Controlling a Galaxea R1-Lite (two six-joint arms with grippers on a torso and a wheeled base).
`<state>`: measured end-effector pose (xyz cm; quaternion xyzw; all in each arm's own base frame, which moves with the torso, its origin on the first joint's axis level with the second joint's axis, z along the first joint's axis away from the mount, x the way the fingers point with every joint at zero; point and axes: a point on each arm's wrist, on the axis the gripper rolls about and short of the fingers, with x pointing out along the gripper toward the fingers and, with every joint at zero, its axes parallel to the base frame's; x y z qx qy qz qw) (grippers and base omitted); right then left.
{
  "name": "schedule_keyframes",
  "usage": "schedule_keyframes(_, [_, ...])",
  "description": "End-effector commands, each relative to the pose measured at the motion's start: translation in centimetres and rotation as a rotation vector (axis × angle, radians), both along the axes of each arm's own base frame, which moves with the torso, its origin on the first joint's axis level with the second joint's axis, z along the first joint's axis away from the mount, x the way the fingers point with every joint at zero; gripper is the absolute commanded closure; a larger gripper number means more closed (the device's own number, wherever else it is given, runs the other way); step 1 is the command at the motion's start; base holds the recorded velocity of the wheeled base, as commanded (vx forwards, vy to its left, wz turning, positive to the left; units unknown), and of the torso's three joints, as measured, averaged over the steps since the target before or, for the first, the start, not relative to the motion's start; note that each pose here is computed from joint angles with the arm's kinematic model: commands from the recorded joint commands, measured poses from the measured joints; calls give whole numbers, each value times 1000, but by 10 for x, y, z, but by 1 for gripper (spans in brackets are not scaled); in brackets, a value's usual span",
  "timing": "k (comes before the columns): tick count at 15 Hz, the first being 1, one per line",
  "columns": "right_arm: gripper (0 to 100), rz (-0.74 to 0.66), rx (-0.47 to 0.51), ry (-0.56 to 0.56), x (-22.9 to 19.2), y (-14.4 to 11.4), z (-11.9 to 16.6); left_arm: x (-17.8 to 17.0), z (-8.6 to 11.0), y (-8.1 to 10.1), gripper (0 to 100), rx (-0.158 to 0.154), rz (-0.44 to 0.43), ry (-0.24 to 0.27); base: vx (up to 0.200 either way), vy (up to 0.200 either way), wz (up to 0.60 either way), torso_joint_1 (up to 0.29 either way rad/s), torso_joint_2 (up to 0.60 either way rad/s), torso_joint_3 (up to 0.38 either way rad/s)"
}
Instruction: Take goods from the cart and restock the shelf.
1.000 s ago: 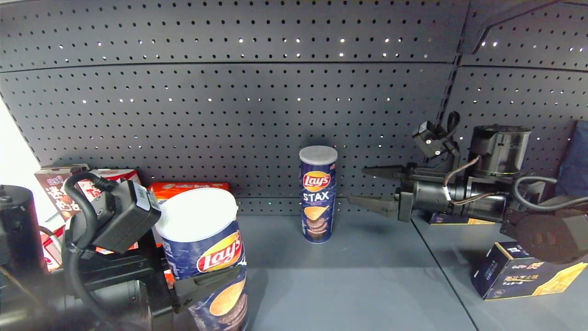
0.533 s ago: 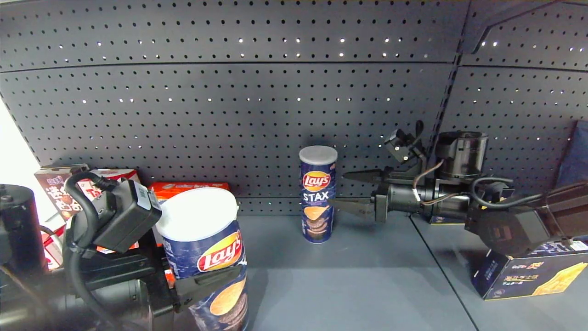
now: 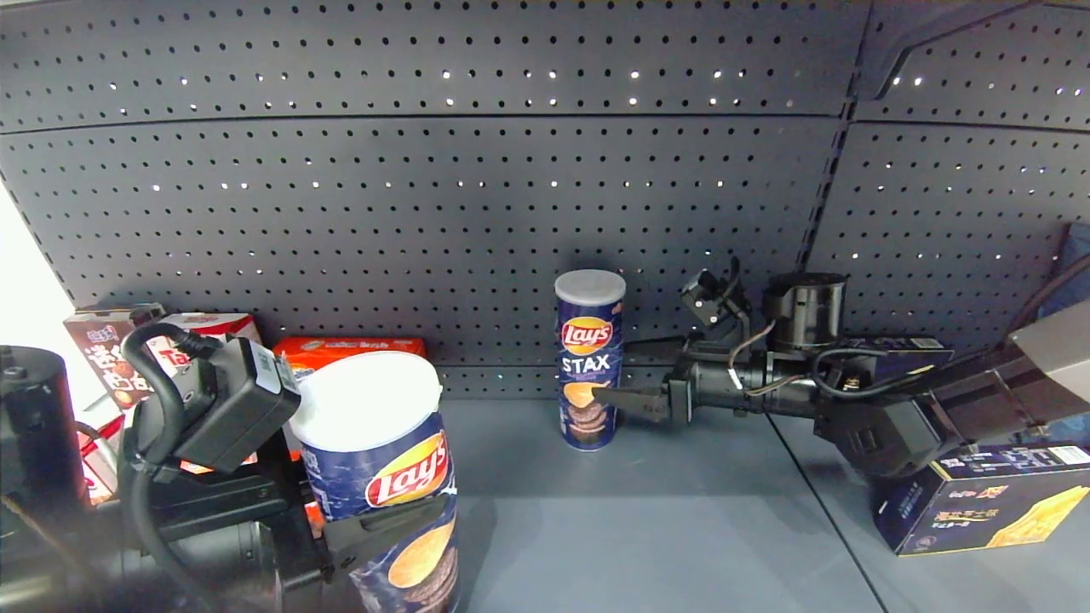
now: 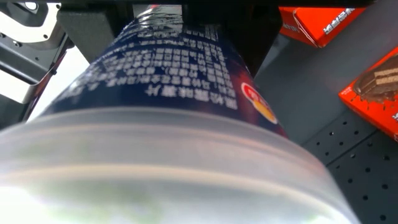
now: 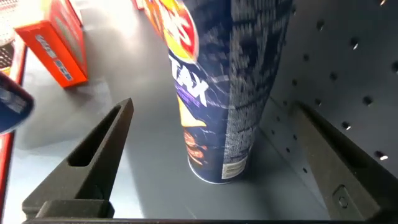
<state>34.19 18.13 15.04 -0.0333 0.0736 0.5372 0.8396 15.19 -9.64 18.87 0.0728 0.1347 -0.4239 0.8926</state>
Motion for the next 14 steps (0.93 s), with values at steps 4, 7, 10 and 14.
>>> schedule_keyframes(4, [0,1,-19,39,10,5,-20,-1,-1,0,100,2,0,4,0,0,0,0,0,0])
schedule_keyframes(7, [0,2,-20,42,14,8,-24,-1,-1,0,100,2,1,2,0,0,0,0,0,0])
schedule_keyframes(10, [0,7,-24,49,19,12,-32,-1,-2,1,100,4,1,5,0,0,0,0,0,0])
schedule_keyframes(14, [0,22,-23,47,25,23,-38,-3,-5,2,100,10,1,16,0,0,0,0,0,0])
